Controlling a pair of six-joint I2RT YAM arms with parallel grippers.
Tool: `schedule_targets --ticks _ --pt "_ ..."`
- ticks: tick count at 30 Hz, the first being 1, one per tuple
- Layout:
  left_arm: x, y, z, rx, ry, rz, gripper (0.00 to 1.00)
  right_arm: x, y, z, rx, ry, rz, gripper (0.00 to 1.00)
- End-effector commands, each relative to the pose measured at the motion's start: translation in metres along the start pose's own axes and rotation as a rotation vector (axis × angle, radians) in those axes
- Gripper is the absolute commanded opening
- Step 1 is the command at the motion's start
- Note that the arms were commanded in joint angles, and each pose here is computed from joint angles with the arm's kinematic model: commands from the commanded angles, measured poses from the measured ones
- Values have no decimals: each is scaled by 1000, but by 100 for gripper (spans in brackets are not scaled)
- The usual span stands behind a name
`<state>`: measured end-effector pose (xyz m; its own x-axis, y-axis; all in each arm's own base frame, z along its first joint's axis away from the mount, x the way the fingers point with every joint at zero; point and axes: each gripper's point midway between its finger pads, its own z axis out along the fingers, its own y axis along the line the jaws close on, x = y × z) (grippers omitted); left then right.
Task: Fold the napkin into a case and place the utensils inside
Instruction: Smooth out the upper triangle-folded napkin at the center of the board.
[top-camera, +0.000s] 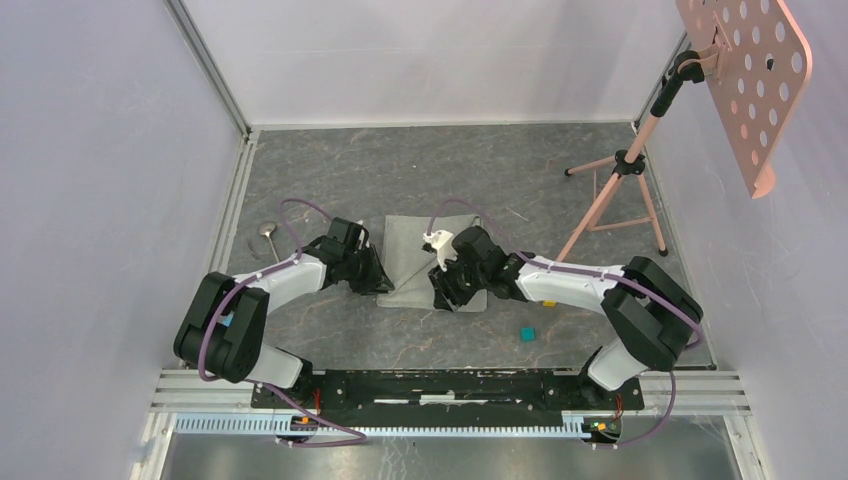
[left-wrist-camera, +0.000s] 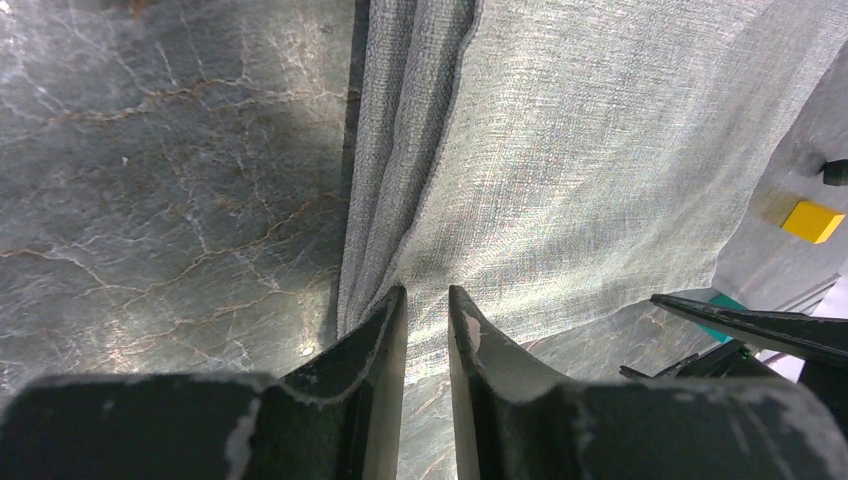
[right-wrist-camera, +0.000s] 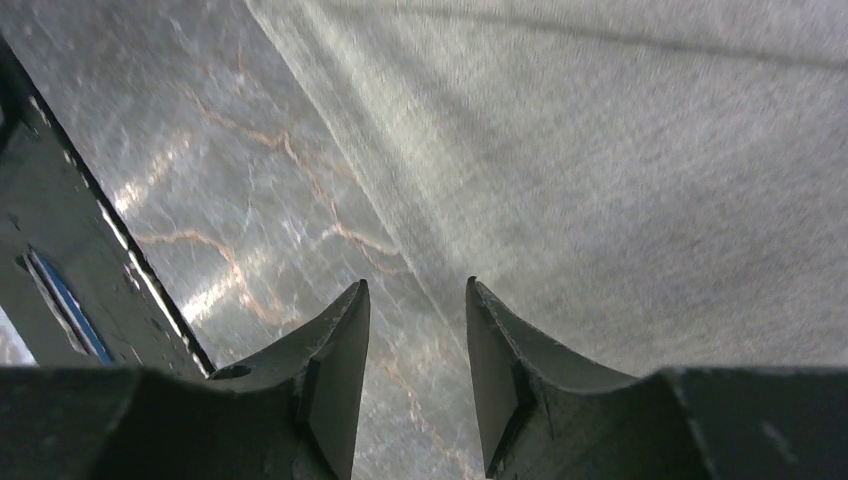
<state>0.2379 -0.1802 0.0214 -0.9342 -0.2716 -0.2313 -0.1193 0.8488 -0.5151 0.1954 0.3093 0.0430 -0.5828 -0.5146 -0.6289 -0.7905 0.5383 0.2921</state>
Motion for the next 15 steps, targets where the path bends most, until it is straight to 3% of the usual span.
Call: schedule_targets --ticks 1,10,15 --pt "1 3 -2 -17 9 43 29 -35 -6 10 45 -89 16 46" --pt "9 35 9 -135 15 42 29 45 -29 -2 165 49 70 44" --pt "6 32 1 -133 -5 50 29 49 -22 -24 163 24 74 45"
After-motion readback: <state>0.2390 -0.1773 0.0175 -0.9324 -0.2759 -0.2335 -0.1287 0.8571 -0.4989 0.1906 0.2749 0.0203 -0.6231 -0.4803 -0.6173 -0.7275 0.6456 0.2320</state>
